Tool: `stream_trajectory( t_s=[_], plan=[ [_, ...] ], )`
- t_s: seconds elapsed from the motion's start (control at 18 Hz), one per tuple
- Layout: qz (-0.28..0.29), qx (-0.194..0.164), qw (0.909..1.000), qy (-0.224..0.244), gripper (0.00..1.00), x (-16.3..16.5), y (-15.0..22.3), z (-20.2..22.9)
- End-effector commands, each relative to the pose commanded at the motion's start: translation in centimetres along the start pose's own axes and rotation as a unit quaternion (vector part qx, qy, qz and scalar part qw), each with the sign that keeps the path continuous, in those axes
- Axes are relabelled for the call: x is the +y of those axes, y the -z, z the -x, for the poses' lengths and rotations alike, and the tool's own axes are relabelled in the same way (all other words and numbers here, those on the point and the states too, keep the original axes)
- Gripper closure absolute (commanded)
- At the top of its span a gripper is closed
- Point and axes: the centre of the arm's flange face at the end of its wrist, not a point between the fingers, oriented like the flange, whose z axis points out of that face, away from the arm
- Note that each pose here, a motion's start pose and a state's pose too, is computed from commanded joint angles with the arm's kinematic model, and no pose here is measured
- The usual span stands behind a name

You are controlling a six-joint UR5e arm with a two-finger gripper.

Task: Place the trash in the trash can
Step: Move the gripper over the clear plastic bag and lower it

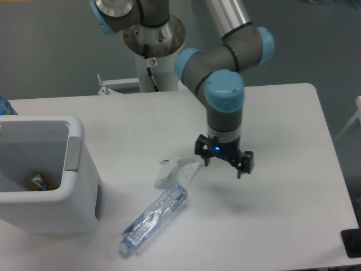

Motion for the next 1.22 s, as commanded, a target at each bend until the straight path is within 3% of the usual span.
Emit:
stream_trajectory(
  t_s=[0.22,0.94,1.11,1.22],
  plan=[
    [0.018,0.034,0.9989,-0.025,0.0,-0.4,-2.7,-4.7],
    [0.025,0.052,0.9975,-0.041,0.03,-2.7,-4.9,-6.9],
    [0.028,0.058,0.9969,-0.045,0.29,-3.9,-5.4,-8.9],
    [0.032,0.059,0.9967,-0.045,0.89,-4.1,-5.5,-9.4]
  ],
)
